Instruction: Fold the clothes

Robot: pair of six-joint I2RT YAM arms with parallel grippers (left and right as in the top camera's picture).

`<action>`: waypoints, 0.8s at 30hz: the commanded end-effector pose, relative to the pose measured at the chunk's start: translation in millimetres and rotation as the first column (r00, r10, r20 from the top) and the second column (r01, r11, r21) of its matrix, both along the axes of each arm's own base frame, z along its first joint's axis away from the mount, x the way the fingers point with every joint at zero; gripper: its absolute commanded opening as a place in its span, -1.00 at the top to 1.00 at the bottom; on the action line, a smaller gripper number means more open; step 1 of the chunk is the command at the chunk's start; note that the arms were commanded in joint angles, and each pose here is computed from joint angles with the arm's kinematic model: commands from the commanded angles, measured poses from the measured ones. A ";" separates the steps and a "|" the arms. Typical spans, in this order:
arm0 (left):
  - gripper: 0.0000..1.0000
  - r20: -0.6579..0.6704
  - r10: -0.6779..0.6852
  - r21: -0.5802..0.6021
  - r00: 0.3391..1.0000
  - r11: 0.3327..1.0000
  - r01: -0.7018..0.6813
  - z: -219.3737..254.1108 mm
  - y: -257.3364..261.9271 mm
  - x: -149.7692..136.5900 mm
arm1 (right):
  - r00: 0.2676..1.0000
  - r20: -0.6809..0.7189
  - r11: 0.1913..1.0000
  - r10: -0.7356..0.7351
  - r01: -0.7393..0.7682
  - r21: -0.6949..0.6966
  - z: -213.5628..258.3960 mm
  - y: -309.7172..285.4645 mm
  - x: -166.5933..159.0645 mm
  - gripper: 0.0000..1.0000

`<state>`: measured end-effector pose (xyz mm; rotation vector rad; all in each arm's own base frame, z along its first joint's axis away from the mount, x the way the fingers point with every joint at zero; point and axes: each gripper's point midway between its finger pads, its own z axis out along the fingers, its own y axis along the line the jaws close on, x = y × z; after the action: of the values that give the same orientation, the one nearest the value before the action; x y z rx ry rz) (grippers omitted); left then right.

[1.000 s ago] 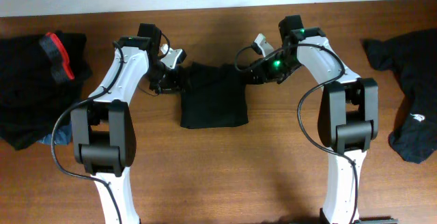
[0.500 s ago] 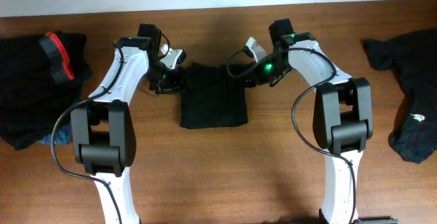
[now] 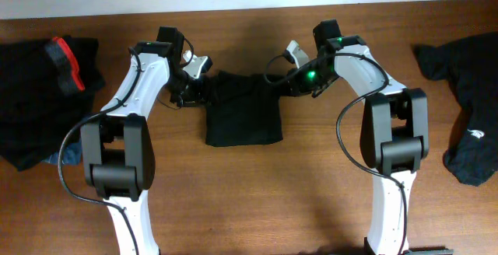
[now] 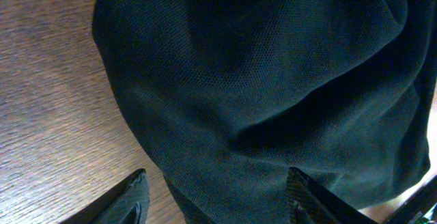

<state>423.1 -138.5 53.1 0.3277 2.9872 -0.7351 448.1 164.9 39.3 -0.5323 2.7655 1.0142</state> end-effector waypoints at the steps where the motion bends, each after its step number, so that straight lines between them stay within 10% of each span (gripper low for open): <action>1: -0.28 0.002 -0.017 0.008 1.000 1.000 0.017 -1.9 1.6 -2.2 | 0.999 0.004 0.999 -0.044 0.044 -0.009 18.4 -21.9 7.9 0.92; 7: -0.28 0.002 -0.017 0.013 1.000 1.000 0.016 -2.3 2.3 -2.1 | 0.991 -0.071 0.990 -0.113 0.106 -0.095 29.2 -60.3 1.8 0.92; 11: -0.28 0.001 -0.017 0.012 1.000 1.000 0.017 -2.3 2.3 -2.3 | 0.988 -0.078 0.982 -0.133 0.121 -0.144 24.6 -67.0 1.4 -0.11; 24: -0.28 0.001 -0.017 0.013 1.000 1.000 0.017 -2.3 2.3 -2.5 | 0.981 -0.141 0.980 -0.131 0.106 -0.171 22.8 -67.8 -13.7 -0.02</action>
<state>422.9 -137.4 52.6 0.3271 2.9914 -0.7251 430.6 98.1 51.3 -0.3031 3.0057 0.8806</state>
